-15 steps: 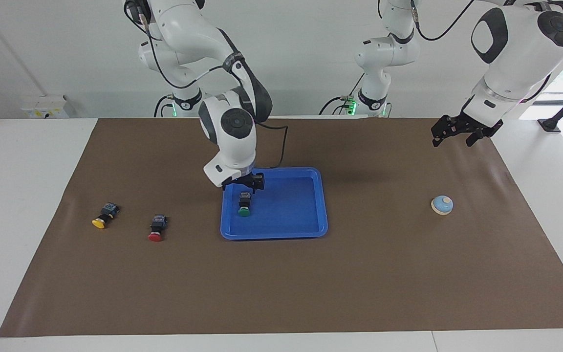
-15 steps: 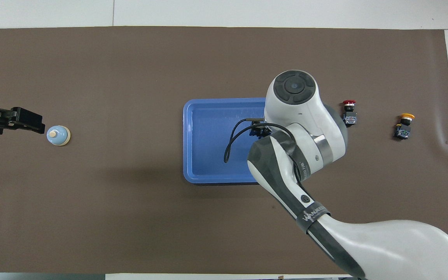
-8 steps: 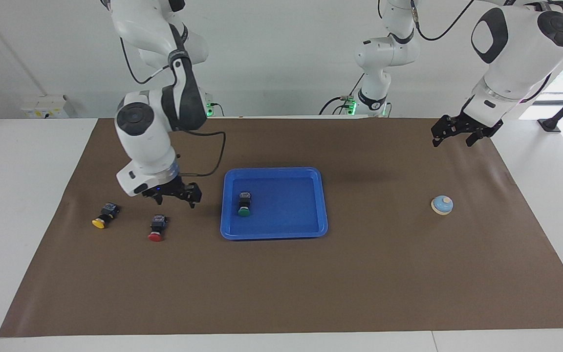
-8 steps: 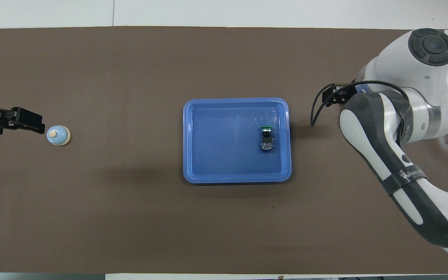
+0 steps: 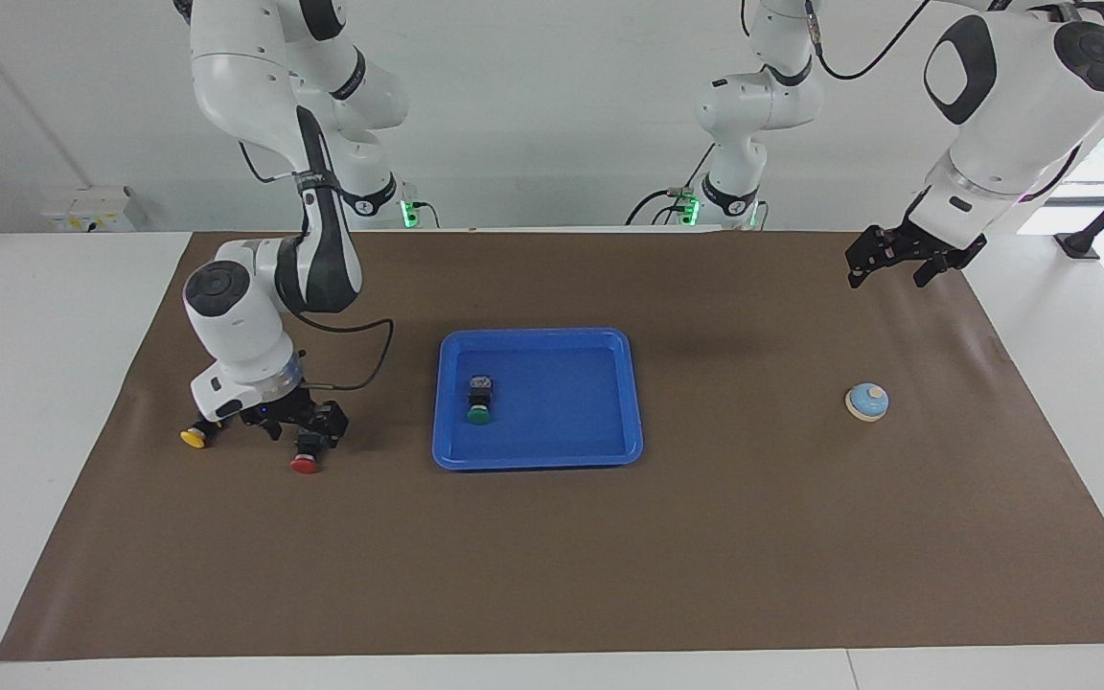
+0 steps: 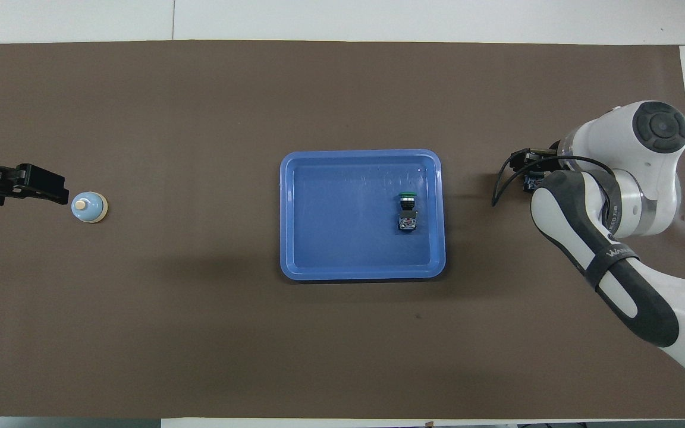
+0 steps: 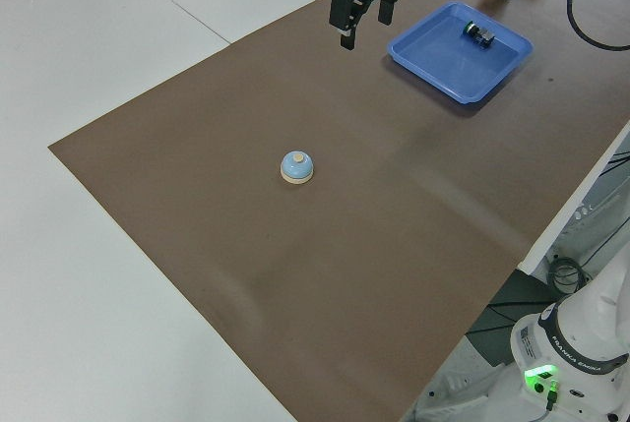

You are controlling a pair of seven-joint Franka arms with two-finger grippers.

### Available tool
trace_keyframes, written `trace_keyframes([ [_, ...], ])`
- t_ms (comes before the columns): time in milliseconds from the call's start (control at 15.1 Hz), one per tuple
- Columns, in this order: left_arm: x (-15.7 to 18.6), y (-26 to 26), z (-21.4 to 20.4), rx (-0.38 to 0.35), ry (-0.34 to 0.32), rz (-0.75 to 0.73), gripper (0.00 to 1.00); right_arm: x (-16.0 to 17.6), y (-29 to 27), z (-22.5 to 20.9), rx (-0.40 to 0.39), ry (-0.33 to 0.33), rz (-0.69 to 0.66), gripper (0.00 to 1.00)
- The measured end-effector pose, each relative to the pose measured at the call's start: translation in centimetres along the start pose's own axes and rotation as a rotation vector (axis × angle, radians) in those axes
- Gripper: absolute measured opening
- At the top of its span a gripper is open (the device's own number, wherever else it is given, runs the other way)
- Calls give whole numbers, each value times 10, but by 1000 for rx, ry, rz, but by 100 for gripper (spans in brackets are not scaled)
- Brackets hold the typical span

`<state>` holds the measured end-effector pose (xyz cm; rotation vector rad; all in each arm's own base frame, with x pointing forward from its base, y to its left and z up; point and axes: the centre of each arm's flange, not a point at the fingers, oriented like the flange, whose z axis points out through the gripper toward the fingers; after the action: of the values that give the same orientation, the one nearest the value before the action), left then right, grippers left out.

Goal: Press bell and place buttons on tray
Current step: 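Grasp the red-topped button with the right gripper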

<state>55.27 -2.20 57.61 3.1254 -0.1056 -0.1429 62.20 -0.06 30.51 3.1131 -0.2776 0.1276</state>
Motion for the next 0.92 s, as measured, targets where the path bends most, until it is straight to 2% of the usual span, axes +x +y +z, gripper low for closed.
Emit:
trace_keyframes([
  [66,0,0,0,0,0,0,100,-2,0,6,2,3,0,97],
  [132,0,0,0,0,0,0,100,-3,0,9,3,4,-1,89],
  [396,0,0,0,0,0,0,100,-5,-2,11,3,1,-4,44],
  [462,0,0,0,0,0,0,100,-5,-2,11,3,1,-5,40],
  [660,0,0,0,0,0,0,100,-5,-12,3,-2,-26,-20,40],
  [792,0,0,0,0,0,0,100,0,-38,-24,-14,-68,-42,40],
  [924,0,0,0,0,0,0,100,5,-84,-71,-27,-97,-47,40],
])
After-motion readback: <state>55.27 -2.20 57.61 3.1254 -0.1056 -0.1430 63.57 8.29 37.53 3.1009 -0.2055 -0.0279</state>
